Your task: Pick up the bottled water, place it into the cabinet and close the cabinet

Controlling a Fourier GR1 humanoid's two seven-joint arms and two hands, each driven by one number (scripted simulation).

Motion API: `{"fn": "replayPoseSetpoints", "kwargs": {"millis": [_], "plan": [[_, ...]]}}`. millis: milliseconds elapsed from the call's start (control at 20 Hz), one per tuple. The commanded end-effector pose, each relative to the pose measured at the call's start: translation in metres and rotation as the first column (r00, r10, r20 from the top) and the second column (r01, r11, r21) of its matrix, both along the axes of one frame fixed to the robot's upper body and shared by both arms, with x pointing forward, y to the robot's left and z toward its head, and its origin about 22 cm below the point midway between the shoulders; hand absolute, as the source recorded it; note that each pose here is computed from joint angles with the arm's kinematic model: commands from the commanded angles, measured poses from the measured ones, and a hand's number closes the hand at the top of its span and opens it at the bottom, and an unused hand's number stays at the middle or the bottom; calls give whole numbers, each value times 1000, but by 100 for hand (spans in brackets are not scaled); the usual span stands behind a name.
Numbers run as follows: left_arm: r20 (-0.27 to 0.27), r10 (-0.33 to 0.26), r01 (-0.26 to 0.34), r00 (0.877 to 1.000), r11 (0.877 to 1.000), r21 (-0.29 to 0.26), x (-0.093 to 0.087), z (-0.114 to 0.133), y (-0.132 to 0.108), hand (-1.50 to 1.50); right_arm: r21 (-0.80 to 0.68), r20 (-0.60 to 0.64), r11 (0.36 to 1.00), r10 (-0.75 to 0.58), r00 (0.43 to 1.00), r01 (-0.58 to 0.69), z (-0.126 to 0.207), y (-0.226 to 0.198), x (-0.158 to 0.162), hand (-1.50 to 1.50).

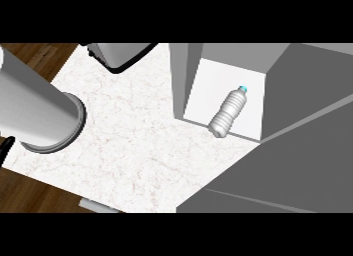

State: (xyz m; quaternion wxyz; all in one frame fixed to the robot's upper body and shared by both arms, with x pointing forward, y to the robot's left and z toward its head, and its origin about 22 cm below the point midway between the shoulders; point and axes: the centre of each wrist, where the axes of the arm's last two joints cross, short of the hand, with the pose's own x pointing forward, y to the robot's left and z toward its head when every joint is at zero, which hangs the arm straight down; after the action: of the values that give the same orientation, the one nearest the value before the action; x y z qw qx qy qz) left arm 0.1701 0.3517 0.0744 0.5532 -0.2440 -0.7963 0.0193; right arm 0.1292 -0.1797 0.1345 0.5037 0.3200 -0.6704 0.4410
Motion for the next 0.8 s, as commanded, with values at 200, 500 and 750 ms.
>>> {"fn": "replayPoseSetpoints", "kwargs": {"millis": [200, 500, 750], "plan": [[-12, 15, -15, 1000, 1000, -1, 1, -2, 5, -150, -126, 9, 984, -123, 992, 123, 1, 20, 47, 150], [-26, 33, -32, 999, 999, 4, 1, -3, 12, -150, -156, -37, 974, -174, 984, 166, 4, 46, 88, 150], [-32, 41, -41, 999, 999, -5, 2, -9, 12, -150, -158, -68, 968, -208, 976, 195, 14, 81, 128, 150]]}}
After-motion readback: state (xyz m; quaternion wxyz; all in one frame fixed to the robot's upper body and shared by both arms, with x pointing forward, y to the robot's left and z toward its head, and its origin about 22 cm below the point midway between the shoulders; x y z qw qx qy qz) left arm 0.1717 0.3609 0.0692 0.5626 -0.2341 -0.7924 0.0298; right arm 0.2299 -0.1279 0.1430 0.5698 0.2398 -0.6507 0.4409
